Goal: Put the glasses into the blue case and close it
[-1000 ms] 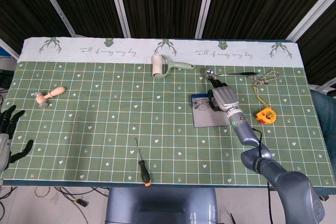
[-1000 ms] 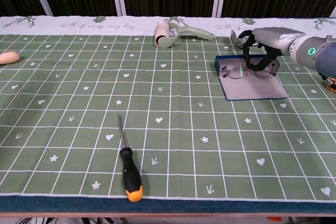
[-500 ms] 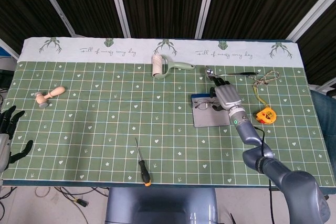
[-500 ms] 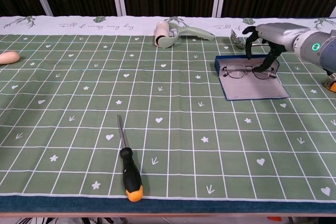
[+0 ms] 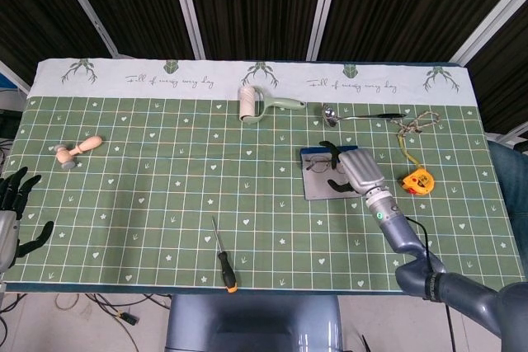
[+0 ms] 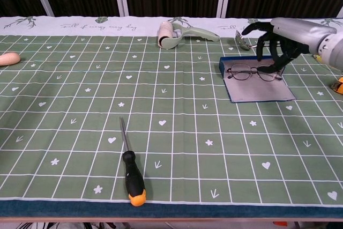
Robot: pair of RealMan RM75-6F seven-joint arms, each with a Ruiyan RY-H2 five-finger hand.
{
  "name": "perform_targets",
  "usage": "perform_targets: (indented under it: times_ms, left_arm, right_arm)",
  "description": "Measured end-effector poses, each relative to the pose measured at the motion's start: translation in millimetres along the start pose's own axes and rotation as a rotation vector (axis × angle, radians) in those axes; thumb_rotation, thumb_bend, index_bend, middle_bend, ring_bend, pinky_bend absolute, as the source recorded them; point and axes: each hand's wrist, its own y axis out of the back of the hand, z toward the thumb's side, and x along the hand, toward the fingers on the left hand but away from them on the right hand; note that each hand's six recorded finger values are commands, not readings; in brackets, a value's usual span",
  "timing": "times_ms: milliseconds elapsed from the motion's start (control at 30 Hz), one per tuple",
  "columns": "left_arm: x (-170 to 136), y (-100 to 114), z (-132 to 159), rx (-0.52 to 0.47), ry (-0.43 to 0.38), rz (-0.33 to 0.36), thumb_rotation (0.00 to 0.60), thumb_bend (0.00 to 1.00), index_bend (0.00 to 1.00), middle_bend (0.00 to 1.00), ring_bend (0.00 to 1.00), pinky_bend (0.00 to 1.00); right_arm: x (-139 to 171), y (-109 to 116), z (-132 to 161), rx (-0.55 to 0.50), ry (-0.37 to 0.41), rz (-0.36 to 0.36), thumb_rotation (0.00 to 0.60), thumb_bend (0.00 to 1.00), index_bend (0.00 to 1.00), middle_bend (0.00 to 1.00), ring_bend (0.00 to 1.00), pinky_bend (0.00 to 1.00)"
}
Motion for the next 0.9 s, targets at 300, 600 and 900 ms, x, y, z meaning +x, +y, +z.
perform_targets:
  times_ms: [300,600,900]
  left_arm:
    - [0,1,-1,-0.008,0.007,0.003,0.6,0.31,0.09,0.0,0.0,0.0]
    - [0,1,-2,-0.014,0.016,0.002,0.6,0.31,0.09,0.0,0.0,0.0]
    - [0,0,-2,-0.01,0.015,-0.005,0.6,0.31,0.09,0.0,0.0,0.0]
  right_arm:
    - [20,-28,-4,0.06,-0.051,0.135,0.6,0.67,0.07,0.91,1.0,1.0]
    - [18,-43,-9,0.079,-0.12,0.205,0.6,0.69,0.07,0.92,1.0,1.0]
    - [16,-53,-13,0.089,-0.158,0.241,0.6,0.69,0.07,0.93,1.0,1.0]
